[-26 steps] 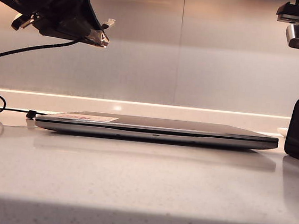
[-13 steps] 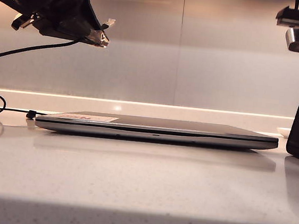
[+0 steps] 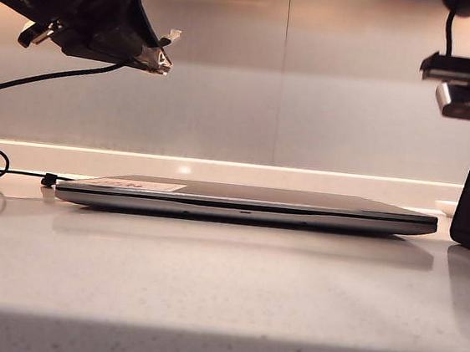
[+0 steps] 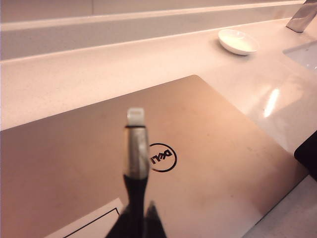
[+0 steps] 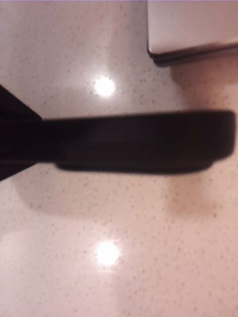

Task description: Pick up the charging cable and the phone, plug the charging cable into the charging port on the phone, and finally place them back on the table.

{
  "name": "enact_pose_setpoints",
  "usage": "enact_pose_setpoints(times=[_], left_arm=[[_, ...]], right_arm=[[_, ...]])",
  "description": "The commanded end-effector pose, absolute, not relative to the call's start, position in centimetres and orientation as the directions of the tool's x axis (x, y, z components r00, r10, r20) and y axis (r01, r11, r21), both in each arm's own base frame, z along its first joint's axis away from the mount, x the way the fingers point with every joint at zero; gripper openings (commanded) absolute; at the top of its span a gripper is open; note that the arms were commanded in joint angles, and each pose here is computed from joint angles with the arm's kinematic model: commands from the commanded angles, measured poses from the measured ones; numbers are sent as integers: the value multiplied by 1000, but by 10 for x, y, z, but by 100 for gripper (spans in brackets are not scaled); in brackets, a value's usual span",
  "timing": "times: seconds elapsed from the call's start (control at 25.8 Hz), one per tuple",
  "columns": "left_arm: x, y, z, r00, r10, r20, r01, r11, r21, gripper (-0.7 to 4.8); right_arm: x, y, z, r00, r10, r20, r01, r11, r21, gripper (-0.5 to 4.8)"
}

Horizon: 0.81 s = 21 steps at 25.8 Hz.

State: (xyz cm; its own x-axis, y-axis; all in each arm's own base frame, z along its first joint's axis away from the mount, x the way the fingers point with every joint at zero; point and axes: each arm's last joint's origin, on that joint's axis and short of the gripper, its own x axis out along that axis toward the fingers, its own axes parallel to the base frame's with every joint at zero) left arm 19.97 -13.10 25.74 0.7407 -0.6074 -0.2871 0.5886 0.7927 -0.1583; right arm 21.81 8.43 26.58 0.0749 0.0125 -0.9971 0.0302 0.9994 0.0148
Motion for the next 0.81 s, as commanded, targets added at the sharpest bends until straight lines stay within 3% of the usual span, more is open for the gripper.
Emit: enact_pose_setpoints(times=[0.04,0.08,0.16,0.31,0.47,0.58,0.66,0.81], left_arm=[[200,-131,260,745,-611,-269,592,791,-157,-6],[200,-131,260,745,-611,-269,592,791,-157,-6],[200,-131,260,745,-611,-270,592,791,-157,-6],[199,-132,259,737,-613,-285,595,788,-158,-6],[196,-134,256,720,-619,-314,602,782,-161,-6],[191,-139,253,694,-632,-345,613,770,-179,-6],[183,-147,248,655,-658,-371,620,749,-233,-6],[174,-155,238,612,-685,-394,624,725,-291,-6]], right_arm=[[219,86,263,45,39,-998,12,999,40,93],[219,86,262,39,43,-998,11,999,44,78],[219,86,263,34,48,-998,12,999,49,-9],[216,85,272,14,42,-999,8,999,42,-8],[218,88,290,52,113,-992,-50,993,110,-8],[223,92,303,135,229,-964,-75,973,220,-7],[232,99,314,245,411,-878,-147,911,385,-7],[242,105,319,325,509,-797,-219,861,460,-7]])
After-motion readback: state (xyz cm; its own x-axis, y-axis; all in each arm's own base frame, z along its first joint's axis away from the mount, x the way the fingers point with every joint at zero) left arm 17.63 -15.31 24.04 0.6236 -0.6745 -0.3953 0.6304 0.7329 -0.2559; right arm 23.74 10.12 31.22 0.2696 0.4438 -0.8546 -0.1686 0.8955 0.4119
